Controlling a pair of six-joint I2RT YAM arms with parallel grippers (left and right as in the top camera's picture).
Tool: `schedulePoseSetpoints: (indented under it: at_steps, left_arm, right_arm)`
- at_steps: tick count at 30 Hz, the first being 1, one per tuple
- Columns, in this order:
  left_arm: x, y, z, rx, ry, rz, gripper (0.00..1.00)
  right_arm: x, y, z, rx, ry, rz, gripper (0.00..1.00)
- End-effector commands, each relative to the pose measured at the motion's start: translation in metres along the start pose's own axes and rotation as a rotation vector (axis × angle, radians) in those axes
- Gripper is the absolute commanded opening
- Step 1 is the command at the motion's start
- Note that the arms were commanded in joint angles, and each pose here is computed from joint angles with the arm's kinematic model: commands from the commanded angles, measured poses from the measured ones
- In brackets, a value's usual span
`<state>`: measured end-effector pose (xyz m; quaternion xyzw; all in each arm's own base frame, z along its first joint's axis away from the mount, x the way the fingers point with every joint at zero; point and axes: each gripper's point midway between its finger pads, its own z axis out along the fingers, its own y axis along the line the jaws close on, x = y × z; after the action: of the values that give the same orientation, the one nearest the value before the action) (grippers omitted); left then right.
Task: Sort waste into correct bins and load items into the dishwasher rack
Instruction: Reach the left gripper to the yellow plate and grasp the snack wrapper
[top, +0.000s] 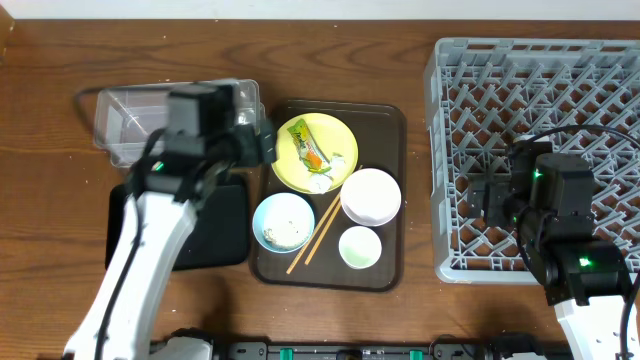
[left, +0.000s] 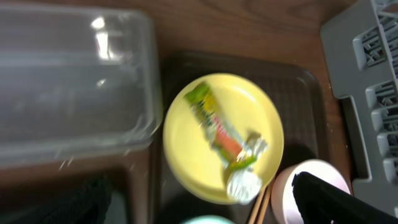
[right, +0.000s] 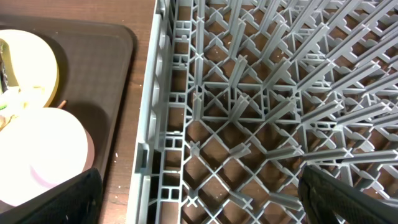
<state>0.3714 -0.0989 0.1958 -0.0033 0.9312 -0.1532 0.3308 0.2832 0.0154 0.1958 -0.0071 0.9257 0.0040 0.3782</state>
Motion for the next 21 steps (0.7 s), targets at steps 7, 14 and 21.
schedulePoseSetpoints:
  at_steps: [7,14,21]
  left_arm:
    - [0.006,-0.033,0.077,-0.01,0.056,-0.069,0.96]
    - [0.045,-0.03,0.134,-0.052,0.173,-0.232,0.95]
    - [0.073,-0.03,0.172,-0.066,0.231,-0.213,0.95]
  right_arm:
    - [-0.01,-0.002,-0.006,0.001,-0.028,0.008,0.99]
    - [-0.01,-0.002,-0.006,0.001,-0.028,0.008,0.99]
    - [-0.01,0.0,-0.006,-0.01,-0.028,0.007,0.99]
